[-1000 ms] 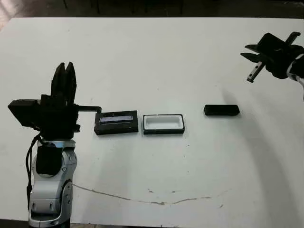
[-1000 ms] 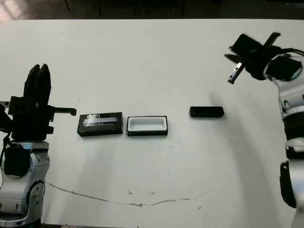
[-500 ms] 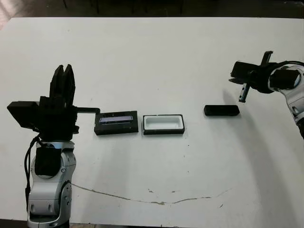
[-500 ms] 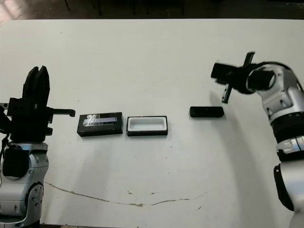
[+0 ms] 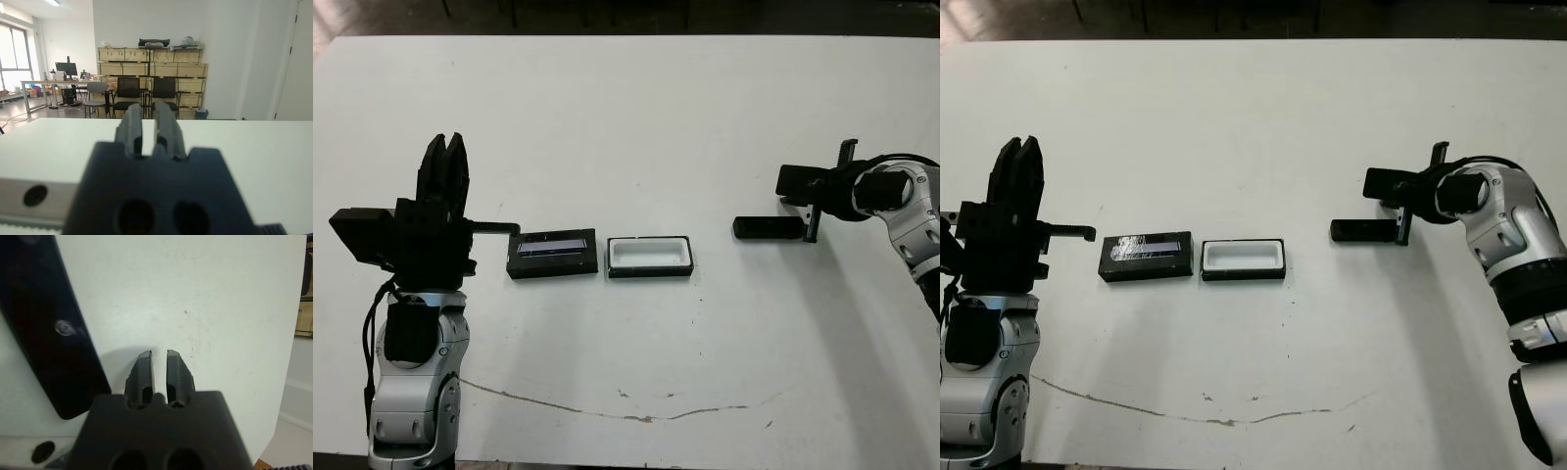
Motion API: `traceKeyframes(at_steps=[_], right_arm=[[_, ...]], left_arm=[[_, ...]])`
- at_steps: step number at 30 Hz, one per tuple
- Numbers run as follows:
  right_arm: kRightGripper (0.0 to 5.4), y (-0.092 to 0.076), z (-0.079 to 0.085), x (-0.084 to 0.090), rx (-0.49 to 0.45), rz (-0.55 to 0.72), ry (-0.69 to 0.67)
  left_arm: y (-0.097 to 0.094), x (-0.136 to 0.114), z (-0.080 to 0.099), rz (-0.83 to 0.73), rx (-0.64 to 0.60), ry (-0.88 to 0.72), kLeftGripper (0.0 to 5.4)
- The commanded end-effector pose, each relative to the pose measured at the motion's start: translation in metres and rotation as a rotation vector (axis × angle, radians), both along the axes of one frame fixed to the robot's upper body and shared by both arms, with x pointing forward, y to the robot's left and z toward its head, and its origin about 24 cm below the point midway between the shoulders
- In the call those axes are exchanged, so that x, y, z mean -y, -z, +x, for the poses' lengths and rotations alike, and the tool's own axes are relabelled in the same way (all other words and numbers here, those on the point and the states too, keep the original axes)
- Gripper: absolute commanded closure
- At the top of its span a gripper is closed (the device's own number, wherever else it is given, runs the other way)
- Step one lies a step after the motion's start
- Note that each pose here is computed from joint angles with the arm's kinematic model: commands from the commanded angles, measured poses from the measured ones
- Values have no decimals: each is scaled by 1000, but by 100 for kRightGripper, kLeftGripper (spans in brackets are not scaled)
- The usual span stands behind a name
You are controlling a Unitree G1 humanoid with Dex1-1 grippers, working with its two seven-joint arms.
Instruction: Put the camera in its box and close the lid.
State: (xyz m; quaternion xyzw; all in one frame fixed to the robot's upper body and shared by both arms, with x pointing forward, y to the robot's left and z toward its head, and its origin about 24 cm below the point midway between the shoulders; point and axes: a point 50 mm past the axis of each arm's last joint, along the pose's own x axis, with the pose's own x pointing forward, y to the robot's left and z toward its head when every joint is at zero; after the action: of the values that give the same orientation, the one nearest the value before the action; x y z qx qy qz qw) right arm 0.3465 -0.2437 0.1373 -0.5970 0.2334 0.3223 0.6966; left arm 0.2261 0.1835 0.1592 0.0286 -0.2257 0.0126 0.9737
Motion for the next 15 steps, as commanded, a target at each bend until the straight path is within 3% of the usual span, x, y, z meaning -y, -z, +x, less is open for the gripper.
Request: traceKeyframes(at_steps=[1,15], right_arm=[[539,17,-11,5,-83,-22,23],[539,13,-33,4,-143,-46,-49]], left_arm=[[5,-2,0,25,-26,-5,540],[3,-3,3,22,-15,-8,540]])
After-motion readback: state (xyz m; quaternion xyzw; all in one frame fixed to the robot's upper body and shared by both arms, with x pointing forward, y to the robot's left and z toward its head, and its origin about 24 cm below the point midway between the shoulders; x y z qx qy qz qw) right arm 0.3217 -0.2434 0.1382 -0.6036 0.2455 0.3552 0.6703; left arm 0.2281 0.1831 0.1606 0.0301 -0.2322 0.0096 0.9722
